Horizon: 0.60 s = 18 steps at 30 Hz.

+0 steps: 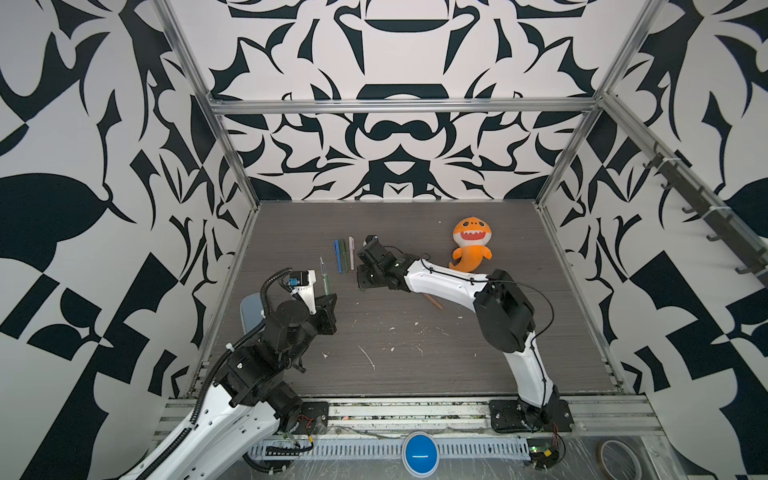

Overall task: Insert the pens into the pen caps
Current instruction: 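Lower the right gripper and close it on the green cap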

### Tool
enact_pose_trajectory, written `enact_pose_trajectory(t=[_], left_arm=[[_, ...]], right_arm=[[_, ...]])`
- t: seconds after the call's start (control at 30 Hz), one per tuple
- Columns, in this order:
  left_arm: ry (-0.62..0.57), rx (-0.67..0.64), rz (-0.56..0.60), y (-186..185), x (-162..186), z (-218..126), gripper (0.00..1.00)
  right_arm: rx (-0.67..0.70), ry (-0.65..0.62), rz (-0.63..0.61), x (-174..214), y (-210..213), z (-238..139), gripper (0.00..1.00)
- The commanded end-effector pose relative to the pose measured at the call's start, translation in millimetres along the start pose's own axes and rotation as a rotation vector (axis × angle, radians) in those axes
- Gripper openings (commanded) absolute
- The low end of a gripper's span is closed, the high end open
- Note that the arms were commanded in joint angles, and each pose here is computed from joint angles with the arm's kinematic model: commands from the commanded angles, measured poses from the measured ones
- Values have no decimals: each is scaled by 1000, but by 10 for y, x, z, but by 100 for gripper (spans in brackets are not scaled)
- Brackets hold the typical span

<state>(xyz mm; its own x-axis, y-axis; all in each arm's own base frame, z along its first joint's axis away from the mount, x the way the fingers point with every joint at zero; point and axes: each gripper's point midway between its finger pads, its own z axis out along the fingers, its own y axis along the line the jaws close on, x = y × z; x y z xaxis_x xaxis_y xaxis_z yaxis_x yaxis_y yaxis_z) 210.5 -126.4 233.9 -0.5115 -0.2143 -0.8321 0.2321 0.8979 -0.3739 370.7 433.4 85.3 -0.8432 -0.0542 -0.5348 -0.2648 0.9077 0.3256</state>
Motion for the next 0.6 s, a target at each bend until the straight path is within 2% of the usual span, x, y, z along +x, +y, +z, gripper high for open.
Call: enact_pose_trajectory(t=[0.0, 0.3, 0.57], left_arm=[[6, 10, -12, -3, 2, -46, 1], [8, 34, -4, -53, 9, -13, 1], [10, 47, 9, -86, 12, 23, 1]], right_arm=[[44, -28, 12, -169, 46, -80, 37], [152, -27, -7, -205, -60, 218, 34], [206, -23, -28, -184, -143, 316, 31]])
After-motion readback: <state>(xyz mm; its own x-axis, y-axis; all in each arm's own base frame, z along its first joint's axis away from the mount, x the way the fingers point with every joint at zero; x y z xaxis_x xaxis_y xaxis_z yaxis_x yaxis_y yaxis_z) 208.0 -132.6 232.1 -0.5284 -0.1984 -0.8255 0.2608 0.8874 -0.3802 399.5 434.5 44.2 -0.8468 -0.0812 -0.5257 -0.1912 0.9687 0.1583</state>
